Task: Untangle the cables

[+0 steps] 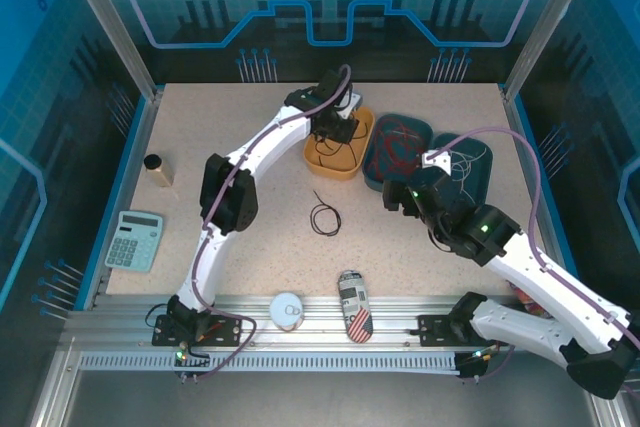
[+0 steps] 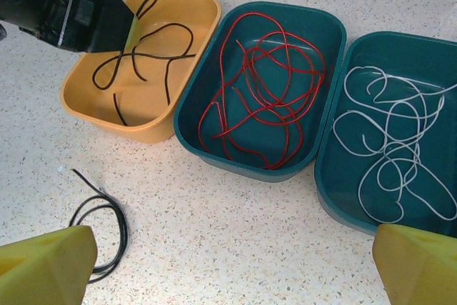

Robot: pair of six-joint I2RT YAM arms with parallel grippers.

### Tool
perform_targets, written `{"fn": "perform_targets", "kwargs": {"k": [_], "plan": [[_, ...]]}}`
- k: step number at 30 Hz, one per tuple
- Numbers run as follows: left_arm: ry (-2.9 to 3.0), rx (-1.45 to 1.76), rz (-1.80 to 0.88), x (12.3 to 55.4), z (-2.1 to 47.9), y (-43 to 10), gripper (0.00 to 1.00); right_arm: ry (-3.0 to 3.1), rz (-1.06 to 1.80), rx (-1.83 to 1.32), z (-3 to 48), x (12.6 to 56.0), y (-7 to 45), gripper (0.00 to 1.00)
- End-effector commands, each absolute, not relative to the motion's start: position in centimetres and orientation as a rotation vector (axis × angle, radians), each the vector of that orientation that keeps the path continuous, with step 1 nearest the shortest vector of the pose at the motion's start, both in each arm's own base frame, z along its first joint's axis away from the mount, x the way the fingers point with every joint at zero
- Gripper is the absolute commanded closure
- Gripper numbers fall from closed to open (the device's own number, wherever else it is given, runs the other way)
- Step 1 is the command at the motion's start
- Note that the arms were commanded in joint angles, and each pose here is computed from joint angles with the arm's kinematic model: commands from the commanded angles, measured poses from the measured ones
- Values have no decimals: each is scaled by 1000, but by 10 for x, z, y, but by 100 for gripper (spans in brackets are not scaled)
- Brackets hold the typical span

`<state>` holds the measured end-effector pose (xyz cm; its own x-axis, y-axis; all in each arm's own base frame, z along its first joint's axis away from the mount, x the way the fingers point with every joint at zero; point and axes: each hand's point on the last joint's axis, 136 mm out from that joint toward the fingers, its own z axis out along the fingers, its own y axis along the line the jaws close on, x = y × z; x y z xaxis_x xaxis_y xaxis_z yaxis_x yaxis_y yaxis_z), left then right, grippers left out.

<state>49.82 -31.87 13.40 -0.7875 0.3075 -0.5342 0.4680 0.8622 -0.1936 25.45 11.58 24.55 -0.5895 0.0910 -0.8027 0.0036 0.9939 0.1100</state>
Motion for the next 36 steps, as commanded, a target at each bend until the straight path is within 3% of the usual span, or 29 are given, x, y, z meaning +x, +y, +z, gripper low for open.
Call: {"fn": "perform_targets", "kwargs": {"k": [1, 5, 10, 13, 17, 26, 31, 34, 36], "plan": [[2589, 637, -402, 491, 107, -320, 100, 2188, 120, 111, 255, 256, 111, 0], [2599, 641, -396, 495, 95, -323, 100, 2192, 117, 113, 254, 257, 111, 0], [2608, 633, -400, 498, 89, -327, 87, 2197, 93, 129, 254, 256, 107, 0], [2603, 621, -411, 496, 97, -329, 75, 2200, 86, 134, 252, 255, 105, 0], [2570, 604, -422, 494, 122, -329, 53, 2202, 90, 133, 251, 255, 106, 0], [2473, 480, -467, 480, 201, -317, 38, 2240, 103, 95, 243, 258, 116, 0], [2394, 341, -501, 456, 243, -296, 20, 2268, 113, 46, 234, 262, 133, 0], [2334, 259, -492, 437, 265, -274, 1, 2288, 124, -4, 228, 265, 148, 0], [2308, 202, -466, 424, 272, -256, 1, 2306, 132, -41, 223, 268, 160, 0]]}}
